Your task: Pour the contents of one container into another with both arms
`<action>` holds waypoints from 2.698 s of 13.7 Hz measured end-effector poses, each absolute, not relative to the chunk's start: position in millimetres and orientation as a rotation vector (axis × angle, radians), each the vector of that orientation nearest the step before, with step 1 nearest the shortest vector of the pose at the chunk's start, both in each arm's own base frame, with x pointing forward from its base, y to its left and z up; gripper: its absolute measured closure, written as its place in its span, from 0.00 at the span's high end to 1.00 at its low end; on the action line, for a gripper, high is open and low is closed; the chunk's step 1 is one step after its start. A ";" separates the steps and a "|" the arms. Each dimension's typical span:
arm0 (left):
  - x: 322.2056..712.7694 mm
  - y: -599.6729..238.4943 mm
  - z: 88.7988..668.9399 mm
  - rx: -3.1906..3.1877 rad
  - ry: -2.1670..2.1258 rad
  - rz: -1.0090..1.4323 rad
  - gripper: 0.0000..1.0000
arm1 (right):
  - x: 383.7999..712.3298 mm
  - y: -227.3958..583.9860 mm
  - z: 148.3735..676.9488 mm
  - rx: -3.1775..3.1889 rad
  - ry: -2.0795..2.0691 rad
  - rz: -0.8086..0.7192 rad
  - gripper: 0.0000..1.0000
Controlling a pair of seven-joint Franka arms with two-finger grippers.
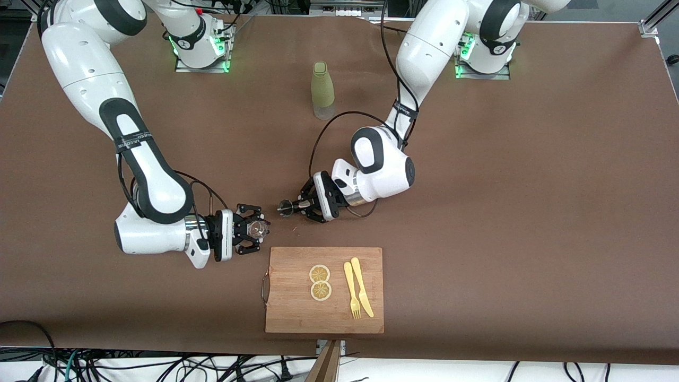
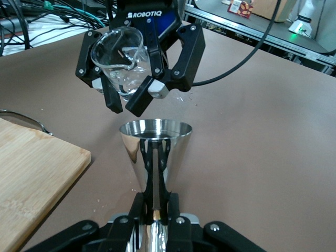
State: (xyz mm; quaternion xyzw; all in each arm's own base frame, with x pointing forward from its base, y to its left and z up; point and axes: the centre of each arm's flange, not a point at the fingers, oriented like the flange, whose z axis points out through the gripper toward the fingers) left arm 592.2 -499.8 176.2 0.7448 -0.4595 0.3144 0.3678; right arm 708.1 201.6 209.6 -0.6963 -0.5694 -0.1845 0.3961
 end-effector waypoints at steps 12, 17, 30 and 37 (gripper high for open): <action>592.1 -518.1 170.6 1.952 -1.124 0.787 0.21 | 703.1 231.0 229.3 -1.836 -1.580 -0.320 0.25; 591.9 -519.4 168.3 1.956 -1.123 0.786 0.21 | 701.2 233.7 231.3 -1.854 -1.634 -0.269 0.24; 593.0 -518.9 169.1 1.962 -1.114 0.787 0.21 | 695.1 248.9 236.8 -1.960 -1.665 -0.159 0.22; 593.1 -519.0 169.1 1.962 -1.114 0.787 0.21 | 702.2 243.4 248.8 -1.975 -1.719 -0.152 0.22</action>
